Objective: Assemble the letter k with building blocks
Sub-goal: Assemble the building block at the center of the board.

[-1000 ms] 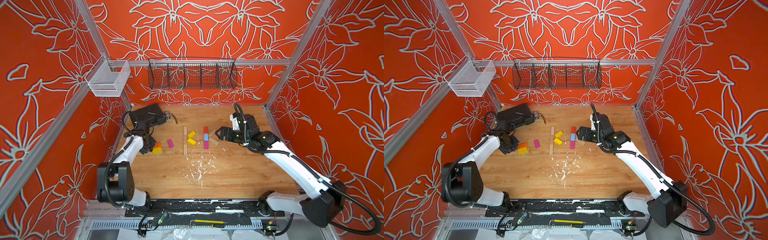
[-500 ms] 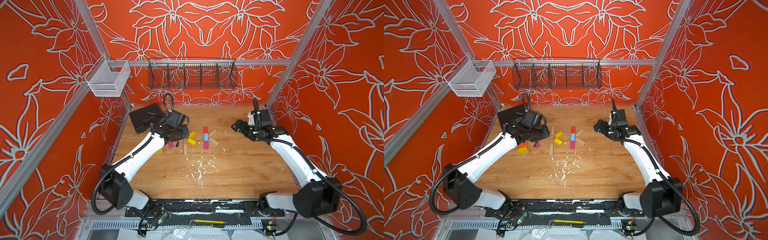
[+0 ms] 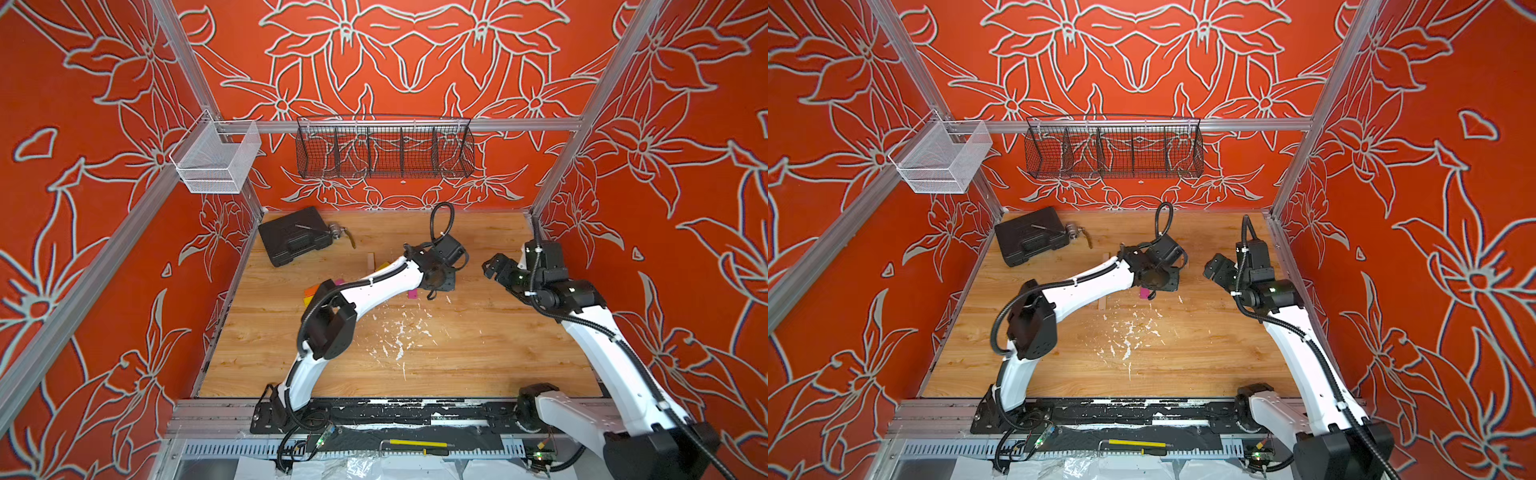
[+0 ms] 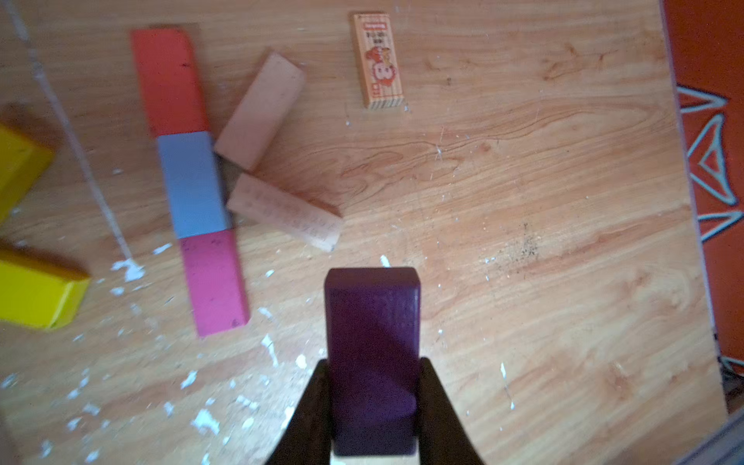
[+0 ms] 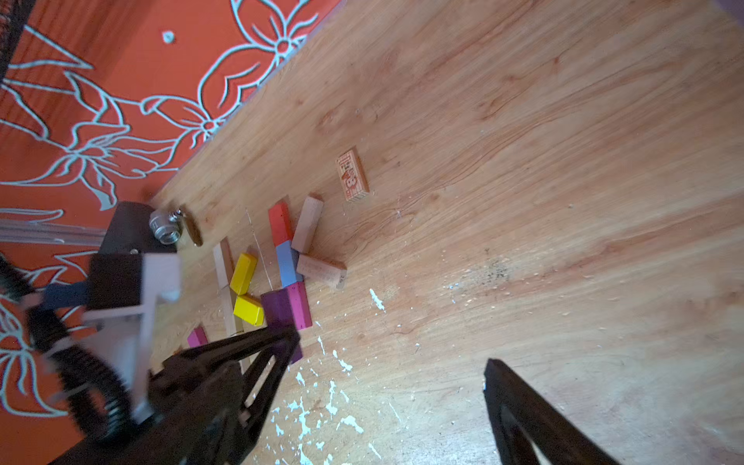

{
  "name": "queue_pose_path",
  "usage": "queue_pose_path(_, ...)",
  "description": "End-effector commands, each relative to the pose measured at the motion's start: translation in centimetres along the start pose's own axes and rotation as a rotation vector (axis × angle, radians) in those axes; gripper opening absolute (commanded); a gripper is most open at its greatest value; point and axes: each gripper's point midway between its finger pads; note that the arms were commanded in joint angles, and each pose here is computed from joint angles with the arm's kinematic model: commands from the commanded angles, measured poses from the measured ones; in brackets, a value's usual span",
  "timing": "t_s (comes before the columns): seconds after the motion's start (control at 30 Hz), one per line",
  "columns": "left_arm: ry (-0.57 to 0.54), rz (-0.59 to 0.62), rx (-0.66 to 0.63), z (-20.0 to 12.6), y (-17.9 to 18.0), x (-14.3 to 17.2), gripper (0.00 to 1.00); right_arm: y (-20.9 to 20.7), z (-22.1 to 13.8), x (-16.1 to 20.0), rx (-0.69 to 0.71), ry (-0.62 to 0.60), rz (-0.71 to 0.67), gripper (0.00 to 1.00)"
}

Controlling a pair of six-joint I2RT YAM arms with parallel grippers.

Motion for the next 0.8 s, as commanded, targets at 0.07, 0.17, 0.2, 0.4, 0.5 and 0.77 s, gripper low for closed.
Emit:
queue_pose_path(0.07, 0.073, 0.063, -0.015, 4.4, -0.3, 0.0, 0.09, -2.1, -1.9, -1.3, 0.049, -0.119, 0.052, 0.95)
queue_pose_path(0.17, 0.08, 0.083, -0.004, 6.5, -0.8, -0.1, 0.08, -2.2, -2.6, -1.7, 0.041, -0.147, 0.051, 0.94)
queue_pose_path(0.2, 0.077, 0.089, -0.001, 7.2, -1.0, -0.2, 0.08, -2.2, -2.7, -1.7, 0.04, -0.151, 0.052, 0.94)
queue_pose_path(0.4, 0.073, 0.095, 0.014, 9.5, -1.4, -0.1, 0.09, -2.3, -2.4, -1.4, 0.045, -0.138, 0.052, 0.94)
queue_pose_path(0.5, 0.075, 0.09, 0.019, 10.2, -1.5, 0.2, 0.12, -2.4, -2.1, -1.3, 0.049, -0.129, 0.053, 0.94)
queue_pose_path(0.77, 0.085, 0.07, 0.04, 10.8, -1.8, 0.5, 0.29, -2.4, -2.3, -1.4, 0.046, -0.135, 0.05, 0.94)
Point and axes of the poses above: each gripper's point midway between its finger pads, its own z axis out along the fingers, its own y axis along the line the jaws close on, x = y × z, and after that the axes turned 13 degrees about z, right-handed
